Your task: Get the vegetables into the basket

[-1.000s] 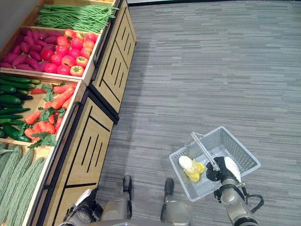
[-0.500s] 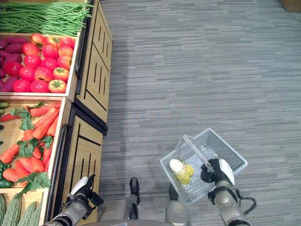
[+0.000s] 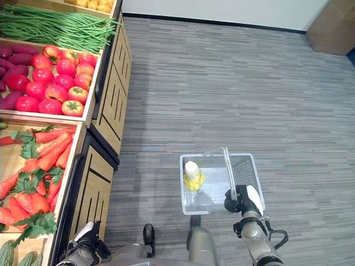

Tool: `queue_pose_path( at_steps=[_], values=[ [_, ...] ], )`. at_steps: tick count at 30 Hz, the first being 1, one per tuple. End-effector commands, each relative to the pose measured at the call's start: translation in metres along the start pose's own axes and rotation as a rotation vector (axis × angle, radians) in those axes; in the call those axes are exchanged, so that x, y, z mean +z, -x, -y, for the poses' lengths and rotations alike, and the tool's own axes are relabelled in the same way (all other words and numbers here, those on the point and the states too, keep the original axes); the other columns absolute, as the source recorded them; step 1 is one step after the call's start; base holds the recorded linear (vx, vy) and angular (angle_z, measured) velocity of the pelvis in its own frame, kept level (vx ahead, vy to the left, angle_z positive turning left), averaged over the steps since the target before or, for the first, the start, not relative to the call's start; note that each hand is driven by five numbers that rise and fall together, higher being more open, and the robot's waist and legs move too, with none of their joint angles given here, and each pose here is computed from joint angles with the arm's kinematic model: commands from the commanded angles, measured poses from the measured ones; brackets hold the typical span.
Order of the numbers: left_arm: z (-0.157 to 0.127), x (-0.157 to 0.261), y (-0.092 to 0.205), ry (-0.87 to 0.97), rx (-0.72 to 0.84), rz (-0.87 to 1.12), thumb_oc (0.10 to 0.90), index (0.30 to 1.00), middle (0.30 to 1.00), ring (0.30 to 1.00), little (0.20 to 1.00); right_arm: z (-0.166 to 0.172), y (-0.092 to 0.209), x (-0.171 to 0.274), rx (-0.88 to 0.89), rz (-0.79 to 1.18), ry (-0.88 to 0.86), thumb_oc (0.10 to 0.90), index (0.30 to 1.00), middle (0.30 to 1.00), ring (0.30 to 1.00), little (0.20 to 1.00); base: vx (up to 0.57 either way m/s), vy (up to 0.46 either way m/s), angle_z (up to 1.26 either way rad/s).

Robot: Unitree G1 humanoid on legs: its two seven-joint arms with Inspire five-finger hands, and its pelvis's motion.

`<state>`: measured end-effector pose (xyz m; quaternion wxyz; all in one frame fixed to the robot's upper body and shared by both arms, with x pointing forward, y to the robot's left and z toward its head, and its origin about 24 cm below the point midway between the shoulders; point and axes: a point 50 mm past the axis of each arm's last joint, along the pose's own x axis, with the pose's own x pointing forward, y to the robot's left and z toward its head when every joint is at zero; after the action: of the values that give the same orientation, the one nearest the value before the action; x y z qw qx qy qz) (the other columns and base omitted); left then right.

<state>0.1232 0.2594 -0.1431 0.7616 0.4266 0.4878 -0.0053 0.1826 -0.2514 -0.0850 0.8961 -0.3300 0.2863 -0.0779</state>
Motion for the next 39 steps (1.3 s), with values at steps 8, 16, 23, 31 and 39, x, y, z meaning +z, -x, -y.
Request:
queue_pose_path(
  at_steps=[8, 16, 23, 31, 39],
  values=[
    [0.002, 0.001, 0.000, 0.011, 0.006, 0.005, 0.900, 1.000, 1.000, 1.000, 1.000, 0.053, -0.012, 0.035, -0.172, 0.207, 0.040, 0.400, 0.300, 0.300, 0.300, 0.300, 0.18, -0.127, 0.26],
    [0.015, 0.000, 0.005, 0.017, -0.028, 0.003, 0.900, 1.000, 1.000, 1.000, 1.000, 0.074, -0.008, 0.029, -0.192, 0.228, 0.113, 0.400, 0.300, 0.300, 0.300, 0.300, 0.18, -0.268, 0.23],
    [0.006, 0.014, 0.000, 0.029, 0.006, 0.034, 0.900, 1.000, 1.000, 1.000, 1.000, 0.083, -0.007, 0.026, -0.235, 0.215, 0.110, 0.400, 0.300, 0.300, 0.300, 0.300, 0.11, -0.131, 0.23],
    [0.012, 0.014, 0.003, -0.014, -0.015, 0.042, 0.900, 1.000, 1.000, 1.000, 1.000, 0.077, -0.006, 0.018, -0.243, 0.183, 0.132, 0.400, 0.300, 0.300, 0.300, 0.300, 0.19, 0.081, -0.01],
    [0.008, -0.004, 0.003, -0.015, -0.001, -0.008, 0.900, 1.000, 1.000, 1.000, 1.000, 0.058, -0.004, 0.010, -0.196, 0.127, 0.100, 0.400, 0.300, 0.300, 0.300, 0.300, 0.22, 0.251, -0.27]
  ],
)
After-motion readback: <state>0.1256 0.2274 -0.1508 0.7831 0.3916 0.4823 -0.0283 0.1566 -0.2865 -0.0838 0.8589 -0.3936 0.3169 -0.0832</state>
